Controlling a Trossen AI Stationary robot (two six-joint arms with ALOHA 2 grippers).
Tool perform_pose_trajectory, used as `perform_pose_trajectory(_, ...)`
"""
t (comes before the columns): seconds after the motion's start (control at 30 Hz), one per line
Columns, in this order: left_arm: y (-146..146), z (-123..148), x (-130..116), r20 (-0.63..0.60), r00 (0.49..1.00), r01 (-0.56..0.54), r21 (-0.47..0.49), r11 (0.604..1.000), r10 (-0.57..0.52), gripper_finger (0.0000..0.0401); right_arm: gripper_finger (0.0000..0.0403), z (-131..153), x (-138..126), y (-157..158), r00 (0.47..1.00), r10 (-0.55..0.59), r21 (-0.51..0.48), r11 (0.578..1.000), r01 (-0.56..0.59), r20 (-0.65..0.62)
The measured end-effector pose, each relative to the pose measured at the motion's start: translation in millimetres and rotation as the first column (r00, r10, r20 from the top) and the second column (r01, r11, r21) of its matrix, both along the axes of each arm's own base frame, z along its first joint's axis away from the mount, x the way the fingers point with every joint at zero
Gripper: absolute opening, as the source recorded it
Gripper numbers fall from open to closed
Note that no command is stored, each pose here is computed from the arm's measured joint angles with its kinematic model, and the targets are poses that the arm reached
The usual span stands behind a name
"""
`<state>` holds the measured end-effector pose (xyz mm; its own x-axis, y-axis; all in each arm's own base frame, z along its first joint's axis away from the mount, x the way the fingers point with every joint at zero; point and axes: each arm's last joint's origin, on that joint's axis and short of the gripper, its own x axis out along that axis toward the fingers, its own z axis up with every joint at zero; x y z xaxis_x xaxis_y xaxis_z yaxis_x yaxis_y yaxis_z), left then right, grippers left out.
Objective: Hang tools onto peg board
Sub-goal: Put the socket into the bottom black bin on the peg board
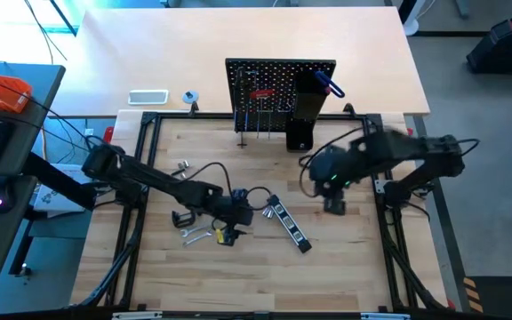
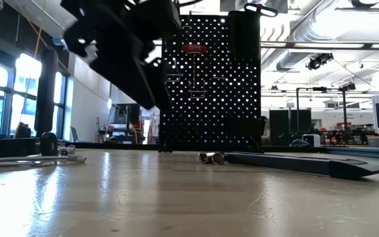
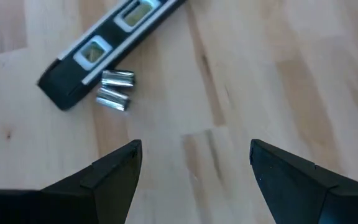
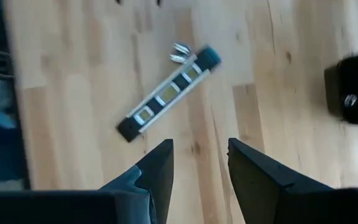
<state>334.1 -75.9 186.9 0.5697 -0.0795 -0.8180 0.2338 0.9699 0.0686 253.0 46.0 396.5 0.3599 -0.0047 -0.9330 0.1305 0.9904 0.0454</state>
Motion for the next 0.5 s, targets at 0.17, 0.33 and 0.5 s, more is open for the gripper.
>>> perform_pose_trajectory(0.17,7,-8,8,0.027,0.999,-0.037,0.066,0.997,0.035,0.0291,0.0145,-59,17,16,0.998,-0.062,0.025,0.998,0.062,-0.026)
perform_pose_trajectory(0.33,14,-6,14,0.077,0.996,-0.055,0.07,0.996,0.05,0.0291,0.0145,-119,25,29,0.993,-0.118,0.021,0.993,0.118,0.016)
perform_pose_trajectory(0.5,18,-7,19,0.117,0.993,-0.041,0.082,0.996,0.031,0.0291,0.0145,-170,27,38,0.985,-0.114,0.055,0.993,0.108,0.133)
